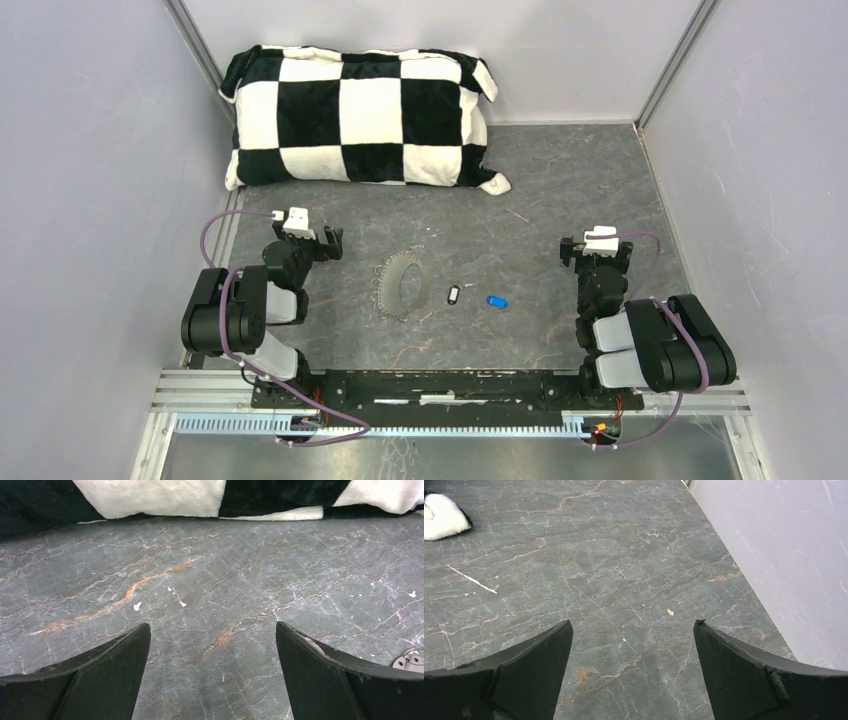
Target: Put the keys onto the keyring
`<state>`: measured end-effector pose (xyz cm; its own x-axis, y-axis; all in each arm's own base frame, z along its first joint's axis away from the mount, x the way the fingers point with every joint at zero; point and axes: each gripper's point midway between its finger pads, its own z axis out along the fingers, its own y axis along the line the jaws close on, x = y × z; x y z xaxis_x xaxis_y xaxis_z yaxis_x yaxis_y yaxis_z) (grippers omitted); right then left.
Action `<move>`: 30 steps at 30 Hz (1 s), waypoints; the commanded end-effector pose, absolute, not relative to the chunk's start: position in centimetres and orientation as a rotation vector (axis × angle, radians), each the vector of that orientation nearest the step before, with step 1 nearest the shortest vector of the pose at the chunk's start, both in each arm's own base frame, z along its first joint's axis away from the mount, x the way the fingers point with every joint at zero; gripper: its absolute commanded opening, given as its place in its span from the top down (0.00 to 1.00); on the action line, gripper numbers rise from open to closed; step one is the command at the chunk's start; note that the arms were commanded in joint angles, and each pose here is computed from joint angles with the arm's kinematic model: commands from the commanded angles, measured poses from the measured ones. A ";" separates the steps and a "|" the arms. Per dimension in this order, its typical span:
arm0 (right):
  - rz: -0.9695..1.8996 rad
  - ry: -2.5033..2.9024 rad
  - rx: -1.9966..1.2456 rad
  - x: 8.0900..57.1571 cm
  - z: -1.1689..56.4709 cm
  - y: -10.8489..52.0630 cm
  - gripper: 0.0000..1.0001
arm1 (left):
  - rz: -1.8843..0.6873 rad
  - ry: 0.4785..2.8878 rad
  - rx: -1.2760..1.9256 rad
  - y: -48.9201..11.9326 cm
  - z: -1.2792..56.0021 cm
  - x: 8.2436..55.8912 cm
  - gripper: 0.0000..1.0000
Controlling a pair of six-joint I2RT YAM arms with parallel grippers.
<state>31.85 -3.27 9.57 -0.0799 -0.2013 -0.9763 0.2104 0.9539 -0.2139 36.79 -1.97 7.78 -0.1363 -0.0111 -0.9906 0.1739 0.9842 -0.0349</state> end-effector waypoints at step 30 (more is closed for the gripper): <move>0.265 1.937 -0.034 40.0 12.3 7.2 0.02 | -0.437 1.968 0.709 -11.8 13.5 37.0 0.00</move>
<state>39.60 2.77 14.86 -0.1625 0.0526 -0.9853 0.0276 0.9984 0.0487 41.44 -6.71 19.31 -0.2170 0.0747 -0.9733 0.4309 0.9020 -0.0269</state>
